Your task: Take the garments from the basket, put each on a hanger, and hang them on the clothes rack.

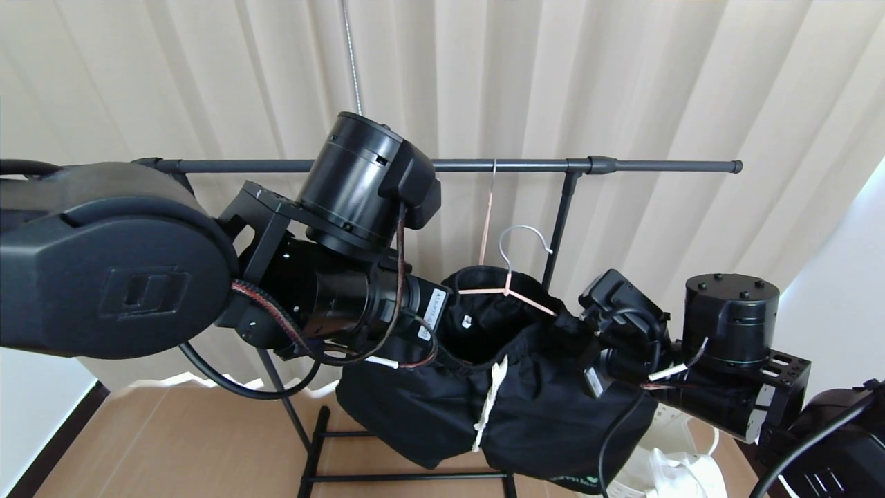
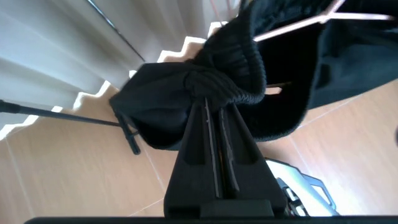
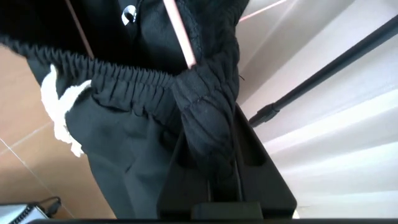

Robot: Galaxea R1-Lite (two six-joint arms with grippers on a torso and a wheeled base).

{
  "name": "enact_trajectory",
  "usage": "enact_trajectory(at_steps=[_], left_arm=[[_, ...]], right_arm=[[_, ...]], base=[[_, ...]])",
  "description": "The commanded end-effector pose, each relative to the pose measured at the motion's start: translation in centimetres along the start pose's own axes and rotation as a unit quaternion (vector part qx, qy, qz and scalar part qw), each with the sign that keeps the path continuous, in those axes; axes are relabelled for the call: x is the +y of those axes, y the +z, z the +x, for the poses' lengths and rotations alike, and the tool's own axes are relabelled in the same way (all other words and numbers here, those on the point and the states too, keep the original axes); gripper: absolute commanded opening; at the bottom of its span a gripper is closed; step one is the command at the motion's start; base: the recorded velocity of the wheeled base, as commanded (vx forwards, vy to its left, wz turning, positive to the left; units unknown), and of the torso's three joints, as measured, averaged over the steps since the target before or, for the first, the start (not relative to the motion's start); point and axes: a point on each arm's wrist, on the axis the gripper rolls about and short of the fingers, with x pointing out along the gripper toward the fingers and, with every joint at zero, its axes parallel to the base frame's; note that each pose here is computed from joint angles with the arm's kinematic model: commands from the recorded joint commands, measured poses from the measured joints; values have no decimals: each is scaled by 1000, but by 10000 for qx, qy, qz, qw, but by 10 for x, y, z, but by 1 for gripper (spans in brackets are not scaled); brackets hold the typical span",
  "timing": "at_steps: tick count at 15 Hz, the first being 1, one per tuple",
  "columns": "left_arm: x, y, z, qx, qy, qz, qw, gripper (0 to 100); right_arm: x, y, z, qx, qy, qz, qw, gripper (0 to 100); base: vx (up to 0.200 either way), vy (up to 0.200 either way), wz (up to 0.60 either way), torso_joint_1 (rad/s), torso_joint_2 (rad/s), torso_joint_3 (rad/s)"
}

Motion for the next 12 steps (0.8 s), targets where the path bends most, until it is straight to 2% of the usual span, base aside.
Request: enact_trajectory(at_steps=[1,6,10,12], left_arm=[[-4,-3,7,96,-25,39,9999,0],[-8,-2,-1,22,-110,-168,9998,0],[-25,0,-10,20,-723,-607,9955,0],[-29,3,-14,-44,-826,-689,9942,0]], right_arm=[[-1,4,2,-80,-26,85,9999,0],[-2,7,8,-190,-58,212,9996,0],[-2,6,13,-160,-79,341,9993,0],[3,7,16,-135,-82,433,9989,0]], base=[[0,0,0,0,0,0],[0,0,0,0,0,0],[0,0,0,0,0,0],[0,0,0,0,0,0]])
